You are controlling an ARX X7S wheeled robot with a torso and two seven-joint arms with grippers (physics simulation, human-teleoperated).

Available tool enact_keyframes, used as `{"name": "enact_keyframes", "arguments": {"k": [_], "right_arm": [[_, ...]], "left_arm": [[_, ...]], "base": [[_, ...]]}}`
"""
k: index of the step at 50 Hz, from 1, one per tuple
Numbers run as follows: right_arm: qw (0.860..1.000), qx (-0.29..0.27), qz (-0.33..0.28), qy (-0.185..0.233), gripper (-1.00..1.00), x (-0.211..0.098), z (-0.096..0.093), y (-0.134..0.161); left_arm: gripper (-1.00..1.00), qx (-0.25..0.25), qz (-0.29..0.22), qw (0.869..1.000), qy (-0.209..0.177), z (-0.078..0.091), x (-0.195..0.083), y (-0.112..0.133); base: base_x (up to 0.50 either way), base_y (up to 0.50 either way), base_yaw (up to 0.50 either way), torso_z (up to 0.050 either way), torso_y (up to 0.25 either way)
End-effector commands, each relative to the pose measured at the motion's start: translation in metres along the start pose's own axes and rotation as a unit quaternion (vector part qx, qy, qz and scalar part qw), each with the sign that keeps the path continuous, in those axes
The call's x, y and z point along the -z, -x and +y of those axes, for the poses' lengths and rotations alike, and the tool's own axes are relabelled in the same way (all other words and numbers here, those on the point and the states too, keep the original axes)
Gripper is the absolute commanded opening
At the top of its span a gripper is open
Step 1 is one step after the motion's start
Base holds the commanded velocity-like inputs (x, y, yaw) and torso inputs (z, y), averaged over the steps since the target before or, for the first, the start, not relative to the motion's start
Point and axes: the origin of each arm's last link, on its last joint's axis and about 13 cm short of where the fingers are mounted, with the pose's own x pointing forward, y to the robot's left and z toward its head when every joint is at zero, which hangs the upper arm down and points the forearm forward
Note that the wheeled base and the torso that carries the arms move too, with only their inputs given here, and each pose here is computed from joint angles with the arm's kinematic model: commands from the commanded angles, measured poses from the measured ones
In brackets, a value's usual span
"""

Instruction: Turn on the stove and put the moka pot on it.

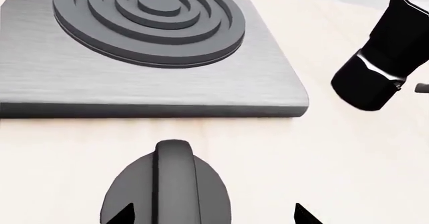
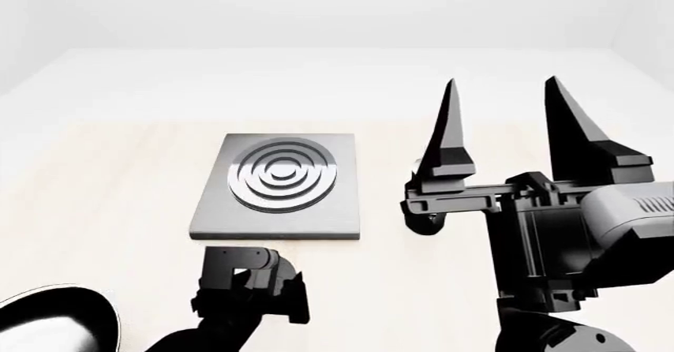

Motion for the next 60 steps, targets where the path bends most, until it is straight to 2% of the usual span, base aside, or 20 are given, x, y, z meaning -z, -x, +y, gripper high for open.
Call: {"name": "enact_keyframes", "arguments": {"k": [1, 37, 54, 60], "right_arm": [[1.0, -0.001, 0.001, -0.001, 1.0, 0.0, 0.0, 0.0], [1.0, -0.003, 0.001, -0.003, 1.0, 0.001, 0.001, 0.001], [1.0, -0.004, 0.0, -0.005, 1.0, 0.001, 0.001, 0.001], [1.0, -0.003, 0.001, -0.005, 1.0, 0.001, 0.001, 0.0]], "left_arm": [[1.0, 0.002, 0.003, 1.0, 0.003, 0.0, 0.001, -0.004], [1.0, 0.012, 0.02, 1.0, 0.011, 0.0, 0.013, -0.013], [1.0, 0.034, 0.031, 0.999, 0.008, -0.01, 0.02, -0.014], [1.0, 0.052, 0.033, 0.998, -0.001, -0.018, 0.019, -0.012]], "base": [[0.0, 0.0, 0.0, 0.0, 0.0], [0.0, 0.0, 0.0, 0.0, 0.0], [0.0, 0.0, 0.0, 0.0, 0.0], [0.0, 0.0, 0.0, 0.0, 0.0]]}}
